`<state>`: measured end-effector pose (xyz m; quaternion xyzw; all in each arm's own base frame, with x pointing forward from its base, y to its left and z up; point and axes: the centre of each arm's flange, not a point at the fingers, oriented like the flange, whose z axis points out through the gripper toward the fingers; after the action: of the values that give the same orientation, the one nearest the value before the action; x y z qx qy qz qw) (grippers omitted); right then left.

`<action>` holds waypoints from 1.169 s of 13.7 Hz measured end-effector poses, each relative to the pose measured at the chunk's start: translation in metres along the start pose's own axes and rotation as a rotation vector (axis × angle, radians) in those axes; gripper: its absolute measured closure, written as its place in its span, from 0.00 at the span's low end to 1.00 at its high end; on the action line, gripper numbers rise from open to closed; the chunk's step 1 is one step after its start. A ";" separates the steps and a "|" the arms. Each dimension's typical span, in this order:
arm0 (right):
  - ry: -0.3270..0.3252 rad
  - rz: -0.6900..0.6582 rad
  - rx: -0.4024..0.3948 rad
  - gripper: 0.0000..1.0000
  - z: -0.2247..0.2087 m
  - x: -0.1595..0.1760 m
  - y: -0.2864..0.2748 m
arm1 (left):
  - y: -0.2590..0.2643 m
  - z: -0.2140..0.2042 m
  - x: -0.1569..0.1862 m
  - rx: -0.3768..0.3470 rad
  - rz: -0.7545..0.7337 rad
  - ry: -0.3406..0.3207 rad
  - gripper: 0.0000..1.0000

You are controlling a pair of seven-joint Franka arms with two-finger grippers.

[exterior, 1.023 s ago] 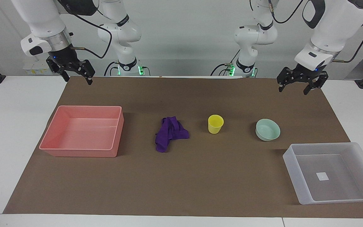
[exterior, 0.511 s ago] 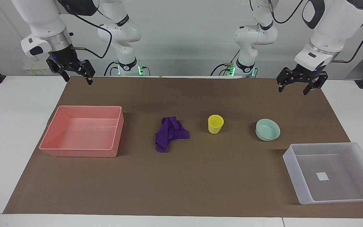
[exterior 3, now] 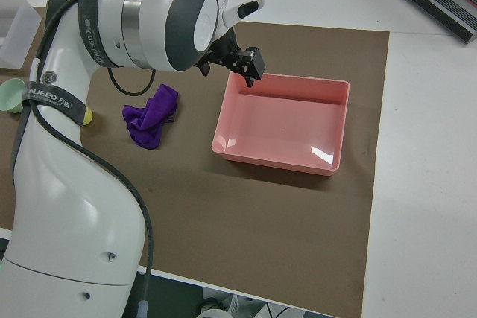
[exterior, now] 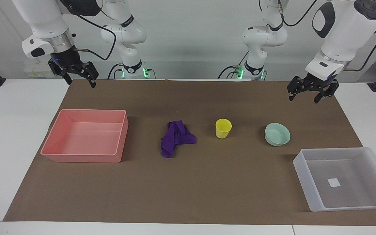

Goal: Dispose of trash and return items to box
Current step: 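Reach the left gripper down to grasp the pale green bowl rim, then lift the green bowl with the left gripper while the right gripper reaches the cloth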

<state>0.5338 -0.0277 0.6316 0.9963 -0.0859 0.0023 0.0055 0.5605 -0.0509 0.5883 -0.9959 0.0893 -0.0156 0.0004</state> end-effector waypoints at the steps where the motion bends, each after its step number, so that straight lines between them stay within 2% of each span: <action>1: 0.000 0.000 0.000 0.00 0.000 0.000 0.000 | -0.003 0.009 0.000 0.001 -0.005 0.007 0.00; 8: -0.002 0.000 0.000 0.00 0.001 0.000 0.000 | -0.018 0.094 -0.009 0.006 -0.034 0.039 0.00; 12: -0.006 -0.004 -0.001 0.00 0.004 -0.001 -0.002 | -0.028 0.158 -0.021 0.008 -0.054 0.051 0.00; 16: 0.018 -0.046 0.002 0.00 0.016 0.001 -0.025 | -0.037 0.206 -0.025 0.009 -0.072 0.066 0.00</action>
<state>0.5392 -0.0029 0.6157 0.9979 -0.0627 0.0115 0.0052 0.5493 -0.0105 0.3818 -0.9974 0.0535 -0.0491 0.0016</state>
